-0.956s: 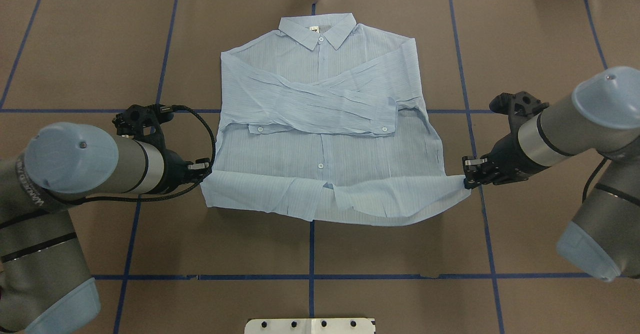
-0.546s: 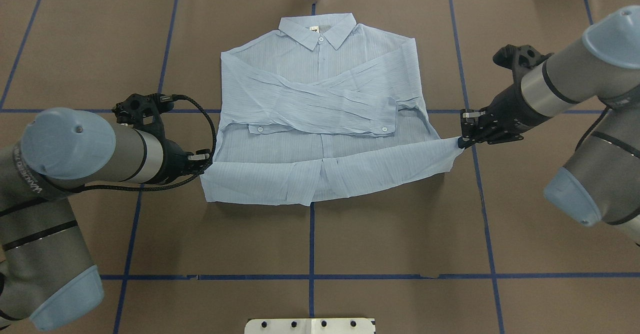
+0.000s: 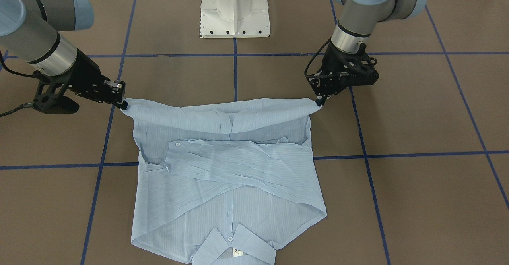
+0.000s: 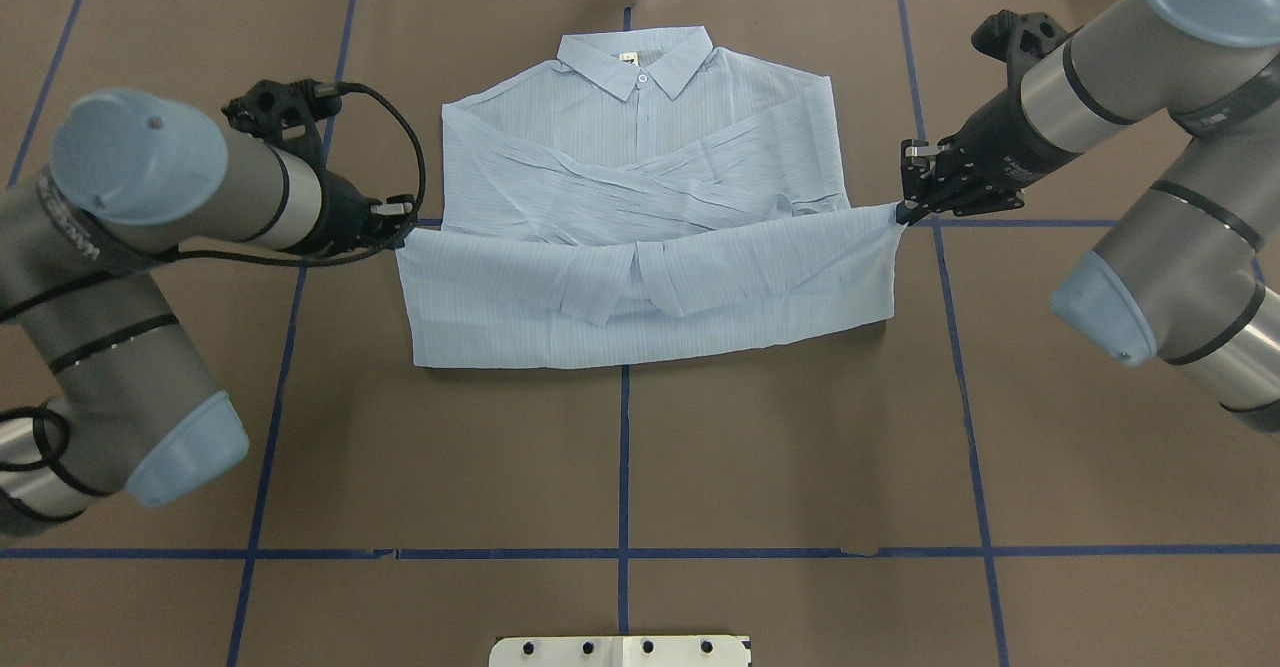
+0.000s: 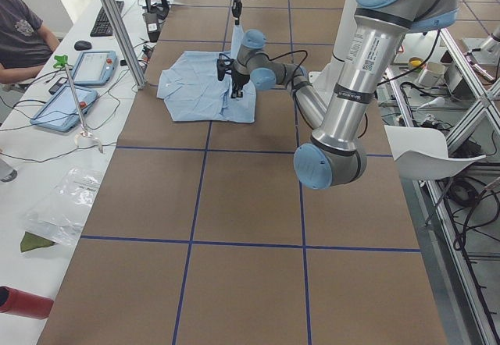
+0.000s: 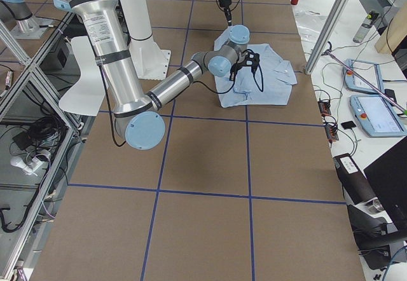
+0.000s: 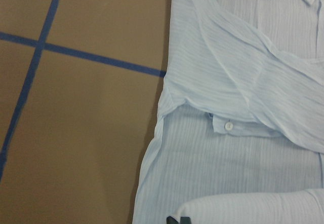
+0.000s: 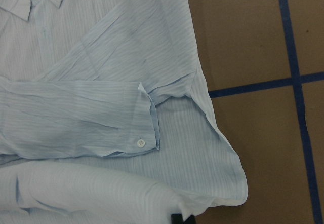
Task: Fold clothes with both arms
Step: 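Lift the hem with both grippers and carry it toward the collar, then lay the hem down near the collar and open both grippers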
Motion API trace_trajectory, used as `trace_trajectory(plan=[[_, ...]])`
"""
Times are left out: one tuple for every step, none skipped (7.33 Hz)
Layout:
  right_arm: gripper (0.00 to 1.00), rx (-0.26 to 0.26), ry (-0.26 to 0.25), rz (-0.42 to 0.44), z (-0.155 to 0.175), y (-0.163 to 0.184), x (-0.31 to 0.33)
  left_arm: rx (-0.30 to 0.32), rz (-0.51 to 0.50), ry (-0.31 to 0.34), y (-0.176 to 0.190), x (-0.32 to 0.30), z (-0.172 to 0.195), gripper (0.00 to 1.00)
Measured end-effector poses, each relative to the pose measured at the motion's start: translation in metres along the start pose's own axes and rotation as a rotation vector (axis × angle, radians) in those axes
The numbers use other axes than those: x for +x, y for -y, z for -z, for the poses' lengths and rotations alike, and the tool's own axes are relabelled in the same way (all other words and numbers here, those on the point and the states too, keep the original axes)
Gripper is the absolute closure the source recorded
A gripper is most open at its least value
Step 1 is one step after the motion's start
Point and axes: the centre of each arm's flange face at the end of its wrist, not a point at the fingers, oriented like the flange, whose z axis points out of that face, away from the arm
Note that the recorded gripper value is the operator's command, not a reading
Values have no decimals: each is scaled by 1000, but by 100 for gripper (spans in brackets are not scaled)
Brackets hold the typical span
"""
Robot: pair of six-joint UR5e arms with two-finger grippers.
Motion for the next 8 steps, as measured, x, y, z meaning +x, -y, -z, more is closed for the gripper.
trace_trajectory(plan=[[100, 21, -1, -16, 6, 16, 2, 12, -8, -11, 34, -10, 1, 100], [100, 38, -2, -32, 9, 36, -2, 18, -10, -21, 62, -11, 4, 100], [100, 47, -6, -47, 8, 57, -10, 20, -8, -28, 85, -3, 0, 100], [100, 52, -13, -63, 4, 80, -21, 22, -7, -36, 103, 8, -17, 100], [100, 53, -21, -76, -2, 99, -30, 27, -10, -48, 117, 7, -40, 100], [100, 52, -31, -86, -9, 116, -38, 32, -13, -59, 125, -2, -63, 100], [100, 50, -42, -93, -15, 131, -45, 39, -15, -66, 132, -13, -79, 100], [100, 49, -56, -102, -21, 147, -49, 47, -14, -66, 140, -22, -86, 100]])
